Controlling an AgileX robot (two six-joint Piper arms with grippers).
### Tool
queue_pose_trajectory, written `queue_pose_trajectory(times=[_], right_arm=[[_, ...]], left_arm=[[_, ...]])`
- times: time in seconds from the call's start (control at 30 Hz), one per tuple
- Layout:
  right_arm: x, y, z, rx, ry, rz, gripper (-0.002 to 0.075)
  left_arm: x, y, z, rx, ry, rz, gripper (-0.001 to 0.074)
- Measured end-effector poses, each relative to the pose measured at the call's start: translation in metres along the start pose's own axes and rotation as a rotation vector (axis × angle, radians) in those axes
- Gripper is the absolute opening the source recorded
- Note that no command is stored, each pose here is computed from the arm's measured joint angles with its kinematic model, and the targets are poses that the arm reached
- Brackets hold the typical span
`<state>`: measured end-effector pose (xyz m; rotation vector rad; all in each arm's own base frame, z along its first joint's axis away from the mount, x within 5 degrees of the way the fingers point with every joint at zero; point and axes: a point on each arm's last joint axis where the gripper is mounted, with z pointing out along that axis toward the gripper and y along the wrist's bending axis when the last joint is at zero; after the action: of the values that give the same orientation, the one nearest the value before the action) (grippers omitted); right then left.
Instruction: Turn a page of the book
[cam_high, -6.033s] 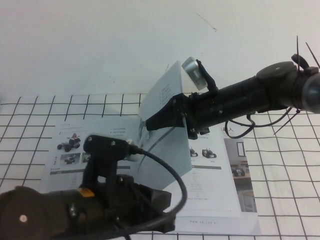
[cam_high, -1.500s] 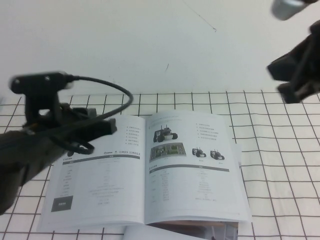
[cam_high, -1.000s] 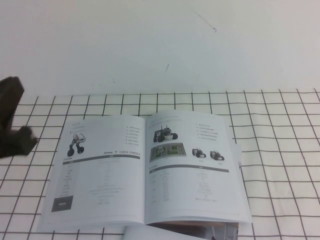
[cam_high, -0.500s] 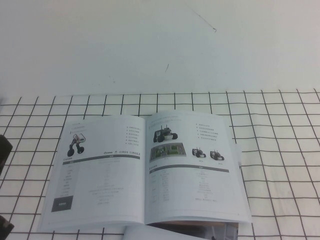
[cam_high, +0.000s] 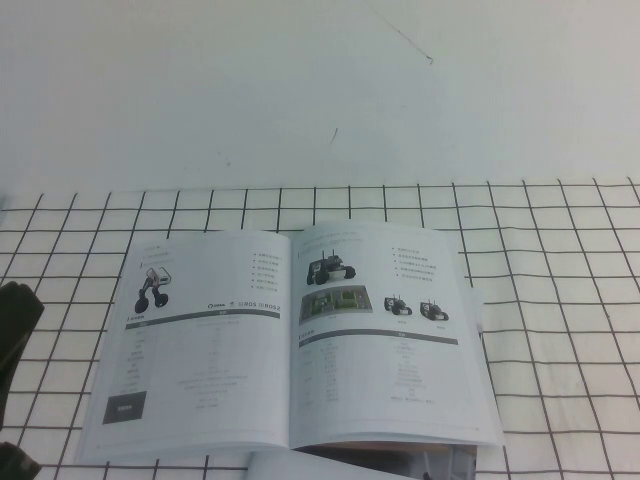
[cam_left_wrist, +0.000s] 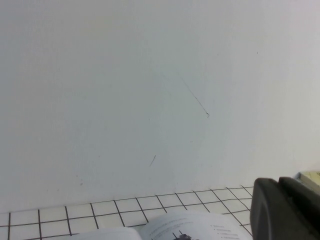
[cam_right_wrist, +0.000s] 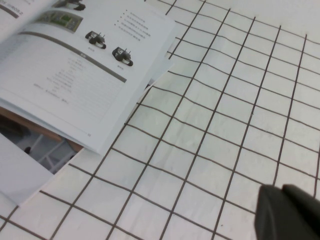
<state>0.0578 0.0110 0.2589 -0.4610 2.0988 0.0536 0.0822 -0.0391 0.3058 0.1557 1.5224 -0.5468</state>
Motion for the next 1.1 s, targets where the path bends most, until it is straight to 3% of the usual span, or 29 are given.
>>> queue_pose_trajectory(times=[0.53, 0.93, 1.1], right_arm=[[0.000, 0.000, 0.000, 0.000, 0.000, 0.000, -0.0002], [0.000, 0.000, 0.000, 0.000, 0.002, 0.000, -0.0002], [0.000, 0.000, 0.000, 0.000, 0.002, 0.000, -0.0002]], left_arm=[[0.000, 0.000, -0.001, 0.002, -0.003, 0.010, -0.0002], [0.019, 0.028, -0.041, -0.360, -0.187, 0.156, -0.0001], [0.031, 0.032, -0.046, -0.451, -0.191, 0.199, -0.0001]])
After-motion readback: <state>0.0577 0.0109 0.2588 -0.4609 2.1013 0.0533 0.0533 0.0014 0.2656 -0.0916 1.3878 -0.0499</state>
